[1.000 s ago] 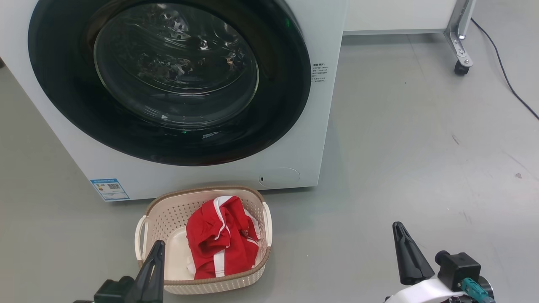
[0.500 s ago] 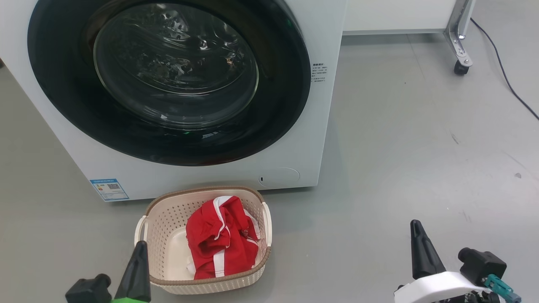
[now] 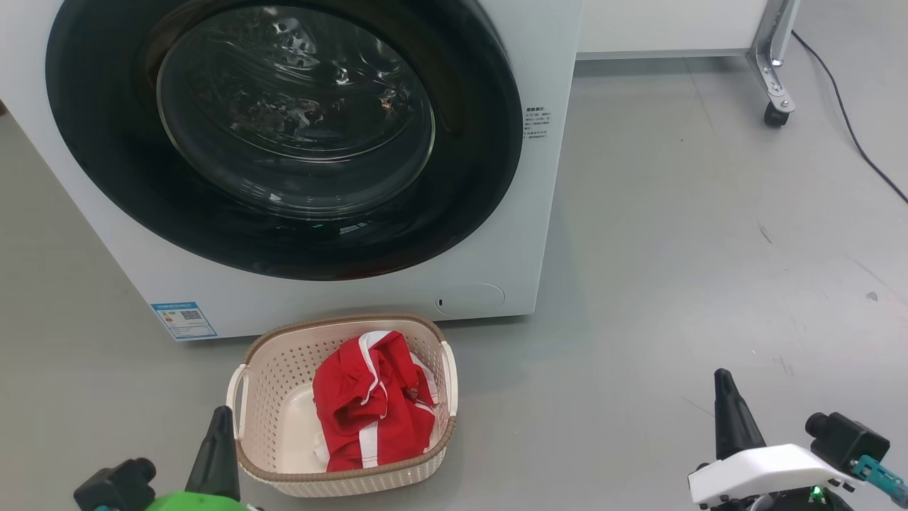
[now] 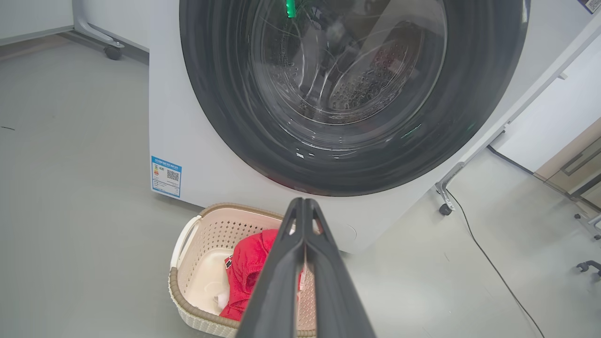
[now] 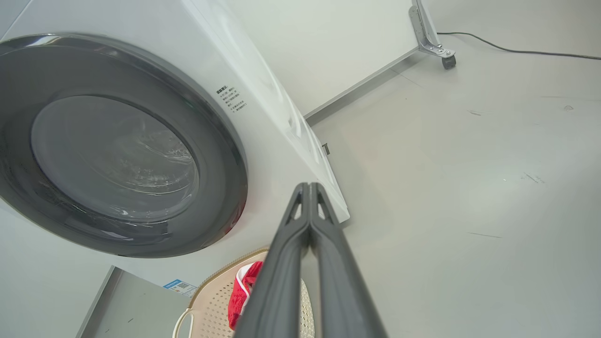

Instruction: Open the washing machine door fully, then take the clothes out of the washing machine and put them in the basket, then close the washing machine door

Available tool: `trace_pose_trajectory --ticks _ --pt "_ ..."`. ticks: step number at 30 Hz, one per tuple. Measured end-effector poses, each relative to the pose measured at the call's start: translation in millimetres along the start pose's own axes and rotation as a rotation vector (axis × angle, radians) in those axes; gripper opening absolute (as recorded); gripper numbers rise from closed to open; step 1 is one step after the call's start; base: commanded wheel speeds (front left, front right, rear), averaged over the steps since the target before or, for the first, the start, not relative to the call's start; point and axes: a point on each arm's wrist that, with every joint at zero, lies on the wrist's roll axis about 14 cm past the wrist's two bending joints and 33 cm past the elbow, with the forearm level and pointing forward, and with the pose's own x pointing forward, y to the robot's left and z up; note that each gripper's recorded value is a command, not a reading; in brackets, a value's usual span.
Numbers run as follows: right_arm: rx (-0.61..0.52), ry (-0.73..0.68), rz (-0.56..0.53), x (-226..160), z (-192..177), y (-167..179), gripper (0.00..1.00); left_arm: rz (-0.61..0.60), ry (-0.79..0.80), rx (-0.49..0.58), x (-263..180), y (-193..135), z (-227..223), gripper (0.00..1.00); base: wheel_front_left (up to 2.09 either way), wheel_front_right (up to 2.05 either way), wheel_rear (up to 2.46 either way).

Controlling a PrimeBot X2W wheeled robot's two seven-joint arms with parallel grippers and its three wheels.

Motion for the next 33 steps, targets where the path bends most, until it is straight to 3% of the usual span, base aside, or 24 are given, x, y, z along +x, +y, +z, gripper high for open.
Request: trace_pose_trajectory --ticks 33 --pt "0.421 -0.011 -0.053 15 22 -22 0.00 0.031 0.012 -0.449 16 12 13 0.00 0.00 0.00 0.00"
